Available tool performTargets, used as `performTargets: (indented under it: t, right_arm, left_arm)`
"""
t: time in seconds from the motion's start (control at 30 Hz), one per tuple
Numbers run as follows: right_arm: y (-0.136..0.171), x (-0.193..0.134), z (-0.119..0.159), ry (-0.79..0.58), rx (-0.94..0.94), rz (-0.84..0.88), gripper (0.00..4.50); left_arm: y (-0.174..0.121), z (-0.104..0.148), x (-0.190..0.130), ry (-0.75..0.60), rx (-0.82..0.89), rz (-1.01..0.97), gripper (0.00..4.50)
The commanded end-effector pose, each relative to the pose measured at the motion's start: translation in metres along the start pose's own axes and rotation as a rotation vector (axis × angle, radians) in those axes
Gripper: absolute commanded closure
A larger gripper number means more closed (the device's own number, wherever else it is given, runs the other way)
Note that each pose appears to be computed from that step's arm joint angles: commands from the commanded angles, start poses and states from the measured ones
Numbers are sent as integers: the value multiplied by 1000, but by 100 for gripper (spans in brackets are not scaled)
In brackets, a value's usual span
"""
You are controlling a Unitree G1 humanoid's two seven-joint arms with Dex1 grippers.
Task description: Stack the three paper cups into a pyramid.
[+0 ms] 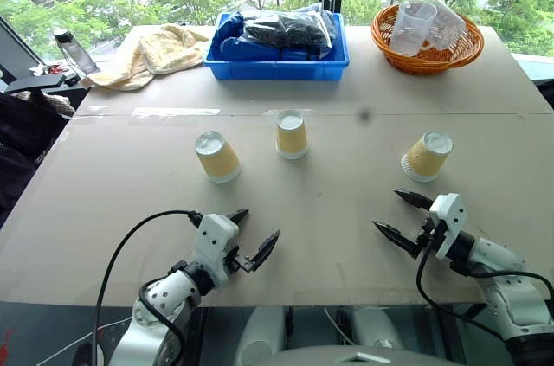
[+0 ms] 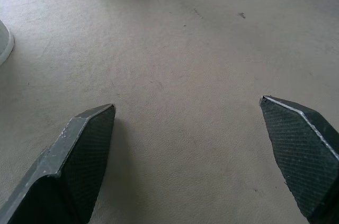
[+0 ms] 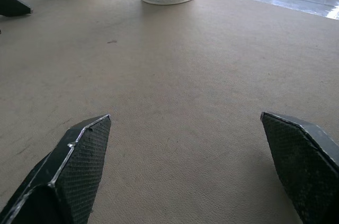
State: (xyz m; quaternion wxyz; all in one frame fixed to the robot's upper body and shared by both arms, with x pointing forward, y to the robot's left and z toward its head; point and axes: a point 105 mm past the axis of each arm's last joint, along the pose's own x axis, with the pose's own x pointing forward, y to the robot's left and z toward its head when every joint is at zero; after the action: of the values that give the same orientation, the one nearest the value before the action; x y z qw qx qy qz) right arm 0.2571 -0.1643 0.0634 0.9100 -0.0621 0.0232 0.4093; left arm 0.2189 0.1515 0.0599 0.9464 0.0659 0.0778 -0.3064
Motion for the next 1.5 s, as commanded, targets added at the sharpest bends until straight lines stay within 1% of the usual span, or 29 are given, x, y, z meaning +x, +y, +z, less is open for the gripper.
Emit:
performTargets:
  t: [0.03,0.13,0.5,0.6,0.67,0.73,0.8,0.83,0.9,0.97,1.0,1.1,1.2,1.33,1.5]
  right_arm:
    - [3,-6,0,-28,-9,2,0]
    - [5,-6,4,-63,-8,-10,0]
    - [-1,-9,5,-74,-9,-38,0]
    - [-6,-12,7,-81,-10,-71,0]
    - [-15,-18,9,-97,-7,-128,0]
    - [-31,-26,15,-130,2,-229,0]
    - [-41,-31,20,-151,4,-294,0]
    - [-49,-36,24,-164,-5,-341,0]
    - [-62,-43,31,-183,-22,-410,0]
    - [-70,-45,37,-201,-28,-453,0]
    - [-75,-45,41,-214,-31,-474,0]
    - [-83,-39,51,-242,-38,-480,0]
    - [-87,-32,55,-256,-32,-471,0]
    - [-97,-28,56,-267,-8,-492,0]
    - [-104,-22,58,-291,21,-490,0]
  left_arm:
    - [1,9,0,-45,25,-28,2]
    - [3,17,2,-84,32,-49,2]
    - [3,26,6,-116,39,-71,2]
    - [2,30,8,-128,43,-87,2]
    - [-1,37,10,-146,42,-107,2]
    - [-6,51,12,-183,49,-160,2]
    - [-10,64,13,-213,54,-201,2]
    - [-11,79,14,-250,63,-245,2]
    - [-13,100,14,-293,85,-315,2]
    - [-13,113,14,-304,112,-366,2]
    - [-12,123,13,-322,127,-396,2]
    - [-13,147,10,-343,190,-480,2]
    - [-13,154,10,-332,214,-513,2]
    - [-12,155,8,-300,241,-530,2]
    - [-11,157,5,-299,246,-523,2]
